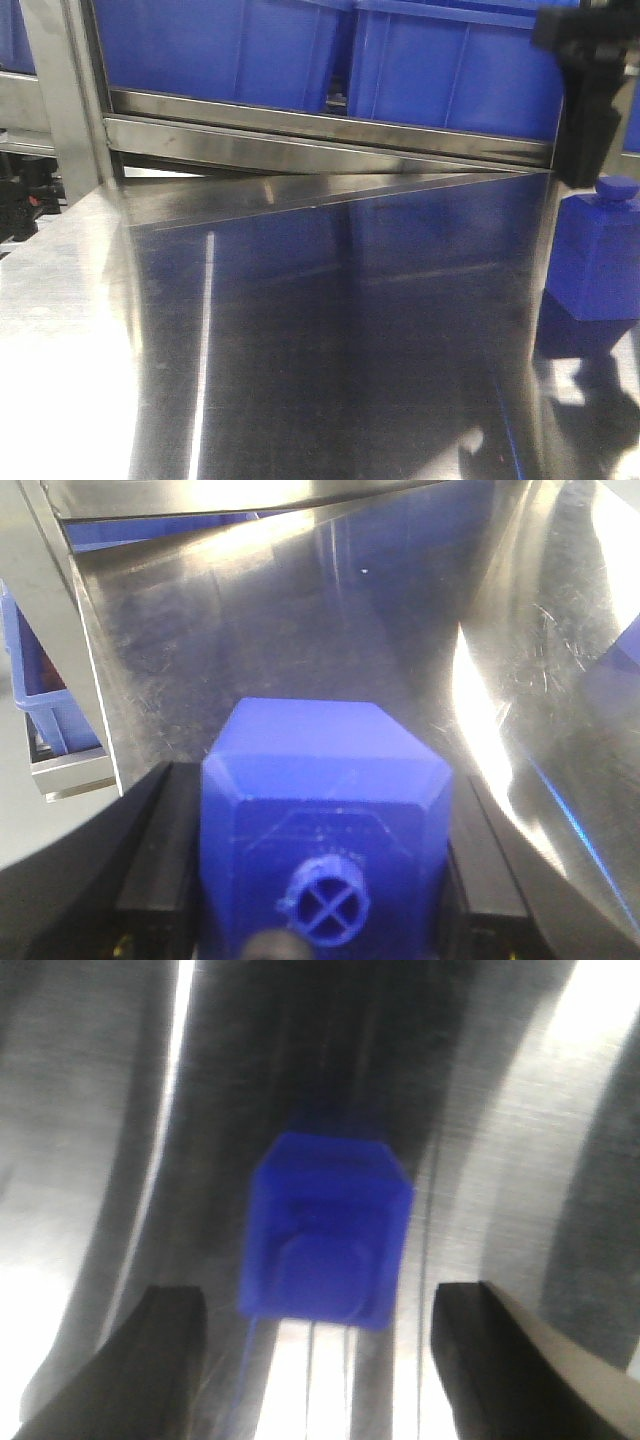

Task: Pick and sort blue part to right shelf
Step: 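Grasp the other blue part with the right gripper and lift it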

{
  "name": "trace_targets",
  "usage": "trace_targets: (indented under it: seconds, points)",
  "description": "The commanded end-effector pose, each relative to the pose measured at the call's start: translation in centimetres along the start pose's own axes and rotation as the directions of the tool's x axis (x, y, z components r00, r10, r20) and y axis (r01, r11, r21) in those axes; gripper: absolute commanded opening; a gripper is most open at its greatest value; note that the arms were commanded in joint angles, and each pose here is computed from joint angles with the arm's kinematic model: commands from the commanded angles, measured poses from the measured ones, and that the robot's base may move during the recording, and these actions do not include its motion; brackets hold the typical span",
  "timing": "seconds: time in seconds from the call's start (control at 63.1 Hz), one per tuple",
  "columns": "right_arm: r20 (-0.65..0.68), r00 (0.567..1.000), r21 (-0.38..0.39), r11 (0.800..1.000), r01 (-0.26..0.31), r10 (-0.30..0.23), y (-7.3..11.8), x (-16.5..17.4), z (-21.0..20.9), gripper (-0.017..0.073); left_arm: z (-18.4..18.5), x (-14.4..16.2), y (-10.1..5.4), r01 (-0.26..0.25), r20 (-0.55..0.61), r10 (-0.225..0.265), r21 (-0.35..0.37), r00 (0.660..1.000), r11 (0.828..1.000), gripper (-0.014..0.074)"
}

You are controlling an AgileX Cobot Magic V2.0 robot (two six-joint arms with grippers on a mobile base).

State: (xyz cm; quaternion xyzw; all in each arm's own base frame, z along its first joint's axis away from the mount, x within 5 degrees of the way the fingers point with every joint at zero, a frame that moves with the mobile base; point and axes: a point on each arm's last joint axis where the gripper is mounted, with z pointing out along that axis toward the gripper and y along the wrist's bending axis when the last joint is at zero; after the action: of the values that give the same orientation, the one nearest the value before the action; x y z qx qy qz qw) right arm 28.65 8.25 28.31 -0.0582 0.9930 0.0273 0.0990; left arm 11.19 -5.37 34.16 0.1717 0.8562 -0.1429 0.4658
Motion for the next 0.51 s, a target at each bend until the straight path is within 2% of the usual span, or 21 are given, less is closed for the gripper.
trace_targets:
  seconds: [0.0,0.206,0.491]
  points:
    - [0.087,0.996,0.035,0.999,-0.014,0.01,-0.3,-0.9,-1.1,0.0549,-0.6,-1.4,-0.2,0.011,0.102,-0.012,0.007,0.995,1.0,0.0305]
    - [0.088,0.996,-0.016,0.999,-0.034,0.035,0.3,-2.0,0.8,0.0549,-0.6,-1.4,-0.2,0.012,0.1,-0.013,0.009,0.995,1.0,0.0305]
    - [-0.014,1.0,0.013,1.0,-0.026,0.026,0.2,-2.0,4.3,0.0549,-0.6,-1.2,-0.2,0.012,0.082,-0.013,0.01,0.997,1.0,0.0305]
